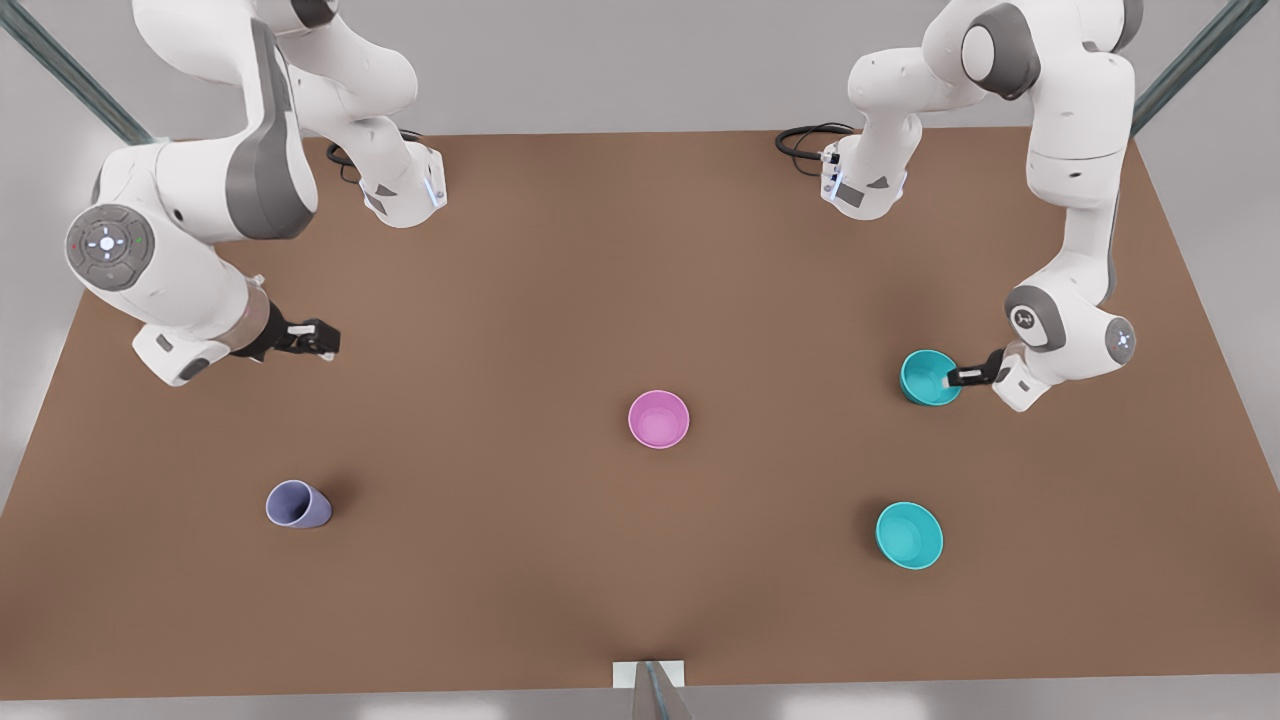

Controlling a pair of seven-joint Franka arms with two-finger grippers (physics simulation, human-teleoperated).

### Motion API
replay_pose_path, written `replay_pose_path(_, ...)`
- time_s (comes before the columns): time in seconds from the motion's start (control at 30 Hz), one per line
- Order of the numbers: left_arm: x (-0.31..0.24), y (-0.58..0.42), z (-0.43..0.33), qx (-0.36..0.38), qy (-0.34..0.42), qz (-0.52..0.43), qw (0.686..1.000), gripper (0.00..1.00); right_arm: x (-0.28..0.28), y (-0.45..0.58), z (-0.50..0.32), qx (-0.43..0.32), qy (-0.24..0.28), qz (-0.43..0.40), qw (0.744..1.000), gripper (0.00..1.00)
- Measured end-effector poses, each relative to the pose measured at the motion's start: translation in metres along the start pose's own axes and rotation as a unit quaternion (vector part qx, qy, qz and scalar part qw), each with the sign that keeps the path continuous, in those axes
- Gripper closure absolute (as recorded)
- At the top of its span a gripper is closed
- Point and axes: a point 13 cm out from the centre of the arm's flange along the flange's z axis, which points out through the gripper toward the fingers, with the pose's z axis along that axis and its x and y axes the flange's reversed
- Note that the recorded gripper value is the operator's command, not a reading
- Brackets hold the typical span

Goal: Stack the blue bowl on the pink bowl

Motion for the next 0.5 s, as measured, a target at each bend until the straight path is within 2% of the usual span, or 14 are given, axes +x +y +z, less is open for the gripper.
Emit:
replay_pose_path(0.23, -0.015, -0.04, -0.04, -0.002, -0.033, 0.057, 0.998, 0.79, 0.005, -0.019, 0.005, 0.028, 0.019, -0.028, 0.999, 0.0)
replay_pose_path(0.33, -0.017, -0.162, -0.071, -0.004, -0.047, 0.148, 0.988, 0.79, 0.005, -0.021, 0.008, 0.031, 0.026, -0.039, 0.998, 0.0)
replay_pose_path(0.5, -0.022, -0.385, -0.046, -0.009, -0.039, 0.244, 0.969, 0.79, 0.005, -0.021, 0.011, 0.032, 0.032, -0.055, 0.997, 0.0)
